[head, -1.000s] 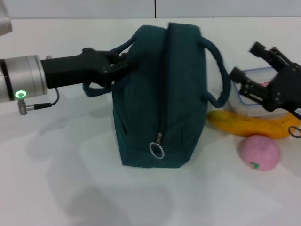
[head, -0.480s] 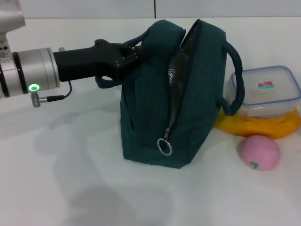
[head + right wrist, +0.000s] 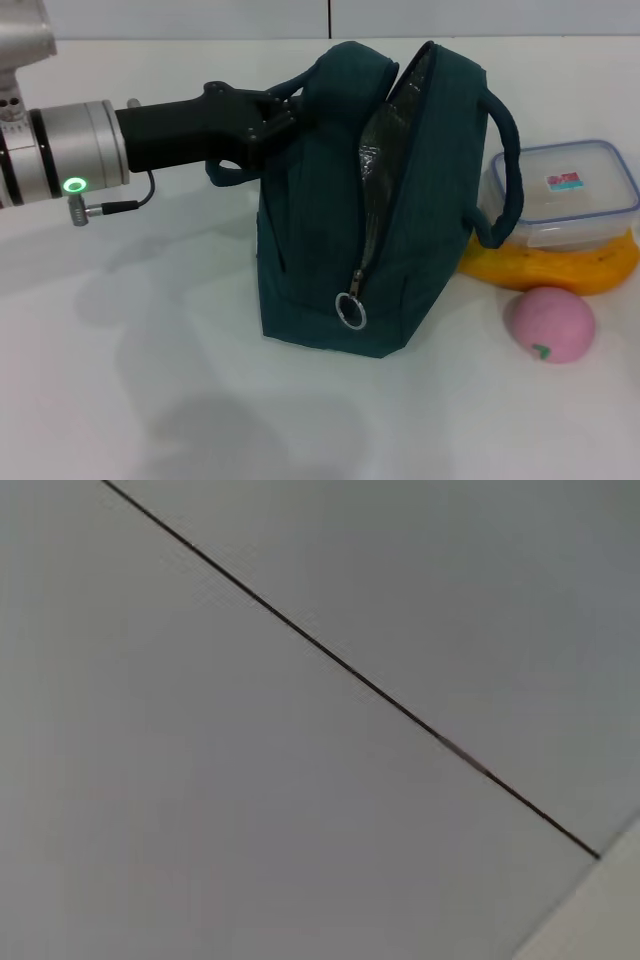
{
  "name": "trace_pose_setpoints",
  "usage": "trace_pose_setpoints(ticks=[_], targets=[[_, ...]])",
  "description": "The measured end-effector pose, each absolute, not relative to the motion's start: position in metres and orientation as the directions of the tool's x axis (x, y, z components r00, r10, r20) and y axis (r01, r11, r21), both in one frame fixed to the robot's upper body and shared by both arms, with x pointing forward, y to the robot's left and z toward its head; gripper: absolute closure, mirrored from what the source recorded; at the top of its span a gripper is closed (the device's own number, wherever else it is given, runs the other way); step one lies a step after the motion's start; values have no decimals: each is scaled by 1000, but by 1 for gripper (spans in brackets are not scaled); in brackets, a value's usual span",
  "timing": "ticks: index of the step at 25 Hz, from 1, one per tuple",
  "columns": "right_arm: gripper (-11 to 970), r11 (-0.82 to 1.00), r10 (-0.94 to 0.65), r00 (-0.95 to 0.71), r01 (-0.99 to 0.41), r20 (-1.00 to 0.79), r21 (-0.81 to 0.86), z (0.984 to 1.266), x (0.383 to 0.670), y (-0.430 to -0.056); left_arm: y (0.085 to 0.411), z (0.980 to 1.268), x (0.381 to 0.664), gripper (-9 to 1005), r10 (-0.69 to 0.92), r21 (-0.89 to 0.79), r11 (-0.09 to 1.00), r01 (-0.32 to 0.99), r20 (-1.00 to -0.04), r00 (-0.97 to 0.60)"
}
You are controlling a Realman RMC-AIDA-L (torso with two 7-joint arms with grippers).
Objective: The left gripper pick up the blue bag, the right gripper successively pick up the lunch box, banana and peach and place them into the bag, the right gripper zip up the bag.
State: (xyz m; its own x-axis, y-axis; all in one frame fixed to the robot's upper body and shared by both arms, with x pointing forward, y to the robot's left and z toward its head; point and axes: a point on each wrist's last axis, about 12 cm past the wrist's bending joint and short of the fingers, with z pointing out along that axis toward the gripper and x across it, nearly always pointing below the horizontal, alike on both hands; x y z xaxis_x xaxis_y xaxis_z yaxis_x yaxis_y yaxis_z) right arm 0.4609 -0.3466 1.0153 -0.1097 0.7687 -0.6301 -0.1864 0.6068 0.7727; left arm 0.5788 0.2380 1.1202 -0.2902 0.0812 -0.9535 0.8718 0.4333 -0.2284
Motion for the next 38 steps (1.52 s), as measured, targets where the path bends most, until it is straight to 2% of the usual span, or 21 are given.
trace_pose_setpoints(ticks=[19, 38], targets=[[100, 559, 762, -305, -136, -571, 818, 1009, 497, -322, 238, 1118, 577, 919, 84, -233, 430, 872, -952, -296], [122, 433, 810, -386, -115, -442, 894, 1013, 511, -307, 239, 1115, 573, 918, 89, -233, 424, 875, -951, -297]])
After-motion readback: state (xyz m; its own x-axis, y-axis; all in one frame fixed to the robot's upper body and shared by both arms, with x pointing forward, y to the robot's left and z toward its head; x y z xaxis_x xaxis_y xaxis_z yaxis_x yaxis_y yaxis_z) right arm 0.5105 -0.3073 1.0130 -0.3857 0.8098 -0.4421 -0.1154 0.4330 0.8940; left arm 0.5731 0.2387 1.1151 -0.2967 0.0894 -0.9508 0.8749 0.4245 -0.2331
